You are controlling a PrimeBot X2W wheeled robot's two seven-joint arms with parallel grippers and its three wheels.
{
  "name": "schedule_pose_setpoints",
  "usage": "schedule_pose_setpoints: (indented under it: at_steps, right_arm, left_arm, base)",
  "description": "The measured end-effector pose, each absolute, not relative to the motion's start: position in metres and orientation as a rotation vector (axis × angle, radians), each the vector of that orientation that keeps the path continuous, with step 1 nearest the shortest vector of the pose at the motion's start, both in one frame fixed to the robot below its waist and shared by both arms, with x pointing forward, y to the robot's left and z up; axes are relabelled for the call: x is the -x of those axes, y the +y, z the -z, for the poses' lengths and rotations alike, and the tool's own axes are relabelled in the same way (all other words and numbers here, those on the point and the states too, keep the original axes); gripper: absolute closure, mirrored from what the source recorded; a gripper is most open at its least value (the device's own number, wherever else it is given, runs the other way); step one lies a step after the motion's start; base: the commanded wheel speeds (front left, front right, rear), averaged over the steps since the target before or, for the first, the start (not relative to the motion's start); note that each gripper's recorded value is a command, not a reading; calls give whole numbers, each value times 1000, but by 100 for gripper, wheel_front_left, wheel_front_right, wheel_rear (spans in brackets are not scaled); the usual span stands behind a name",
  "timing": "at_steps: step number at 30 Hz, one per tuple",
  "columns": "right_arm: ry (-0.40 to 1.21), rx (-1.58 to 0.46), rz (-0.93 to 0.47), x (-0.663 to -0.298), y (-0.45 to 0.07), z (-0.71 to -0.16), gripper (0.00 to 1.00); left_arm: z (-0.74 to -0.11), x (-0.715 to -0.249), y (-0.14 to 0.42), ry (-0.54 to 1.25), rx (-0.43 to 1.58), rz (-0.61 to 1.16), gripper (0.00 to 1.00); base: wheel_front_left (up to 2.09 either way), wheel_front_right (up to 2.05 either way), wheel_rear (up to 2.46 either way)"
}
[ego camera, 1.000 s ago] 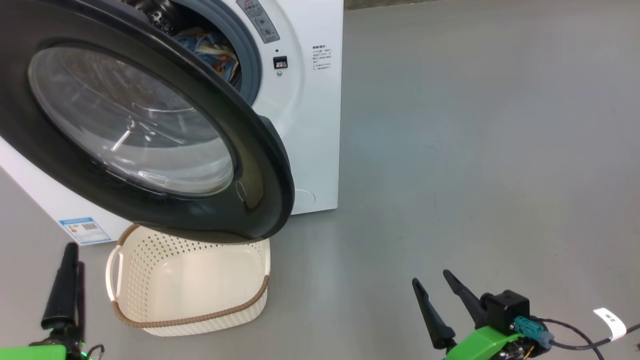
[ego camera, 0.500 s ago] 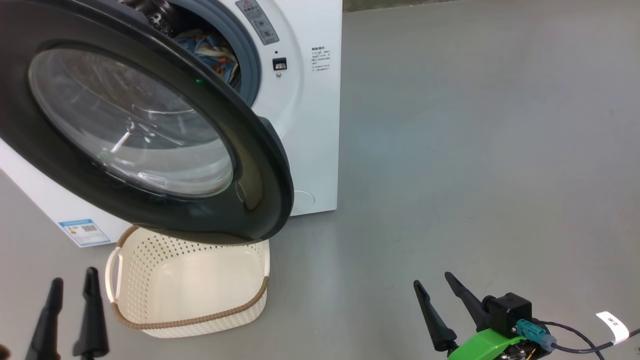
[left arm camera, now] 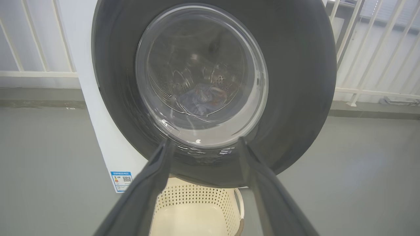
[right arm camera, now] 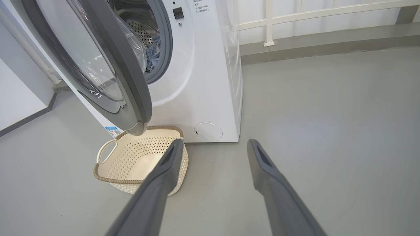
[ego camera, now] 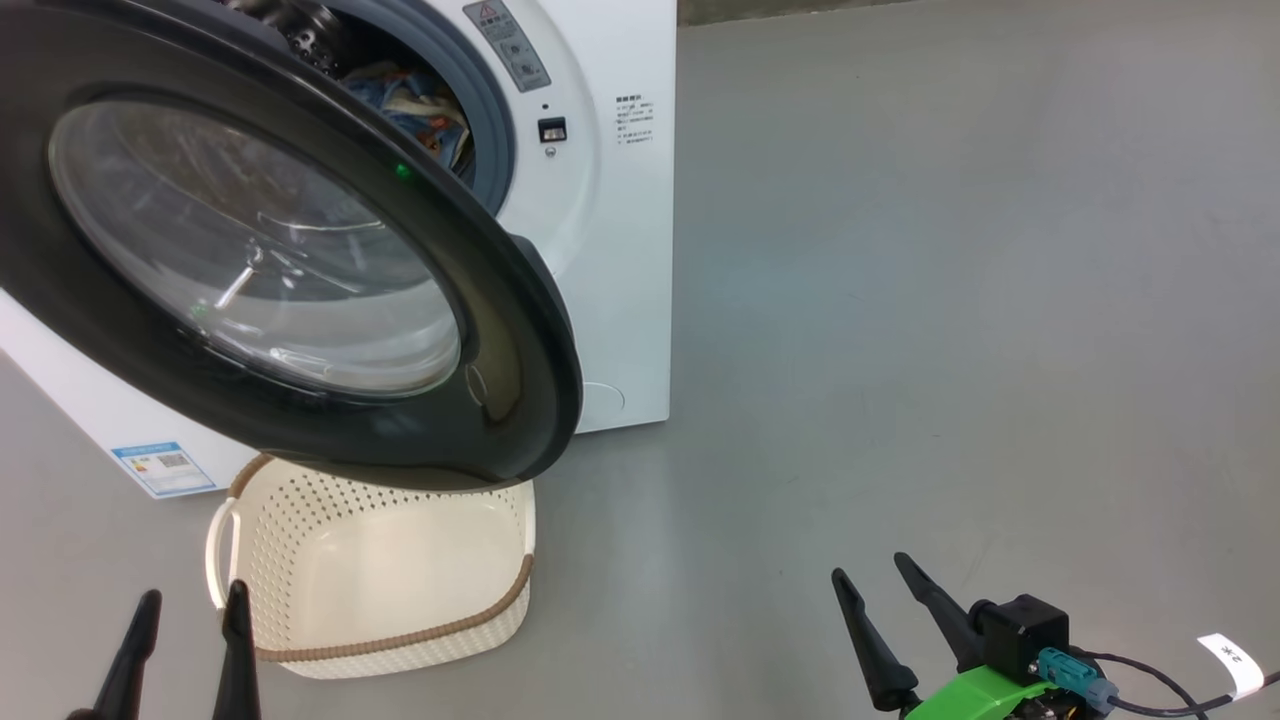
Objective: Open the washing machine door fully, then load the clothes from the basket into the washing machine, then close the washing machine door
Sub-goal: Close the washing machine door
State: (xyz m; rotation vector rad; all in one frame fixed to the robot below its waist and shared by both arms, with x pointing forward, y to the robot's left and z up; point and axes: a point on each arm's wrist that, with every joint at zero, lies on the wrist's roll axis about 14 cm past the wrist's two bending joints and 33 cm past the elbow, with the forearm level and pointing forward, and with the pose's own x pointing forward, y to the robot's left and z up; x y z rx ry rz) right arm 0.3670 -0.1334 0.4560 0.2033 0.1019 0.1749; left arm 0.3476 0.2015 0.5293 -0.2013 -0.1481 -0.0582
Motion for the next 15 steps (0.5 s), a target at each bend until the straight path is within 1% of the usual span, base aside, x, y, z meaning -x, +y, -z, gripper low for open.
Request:
schedule_pose_setpoints:
  at_steps: [5,15]
  right_arm:
    - [98,-204,-174,-368,-134,-457,0]
    - [64,-200,-166,-368,-137,-468,0]
  left_arm:
    - [-518,-343,204,-111,136,43,0]
    - [-488,-331,212,-21,120,-18,0]
  base:
    - [0,0,0]
    - [0,0,0]
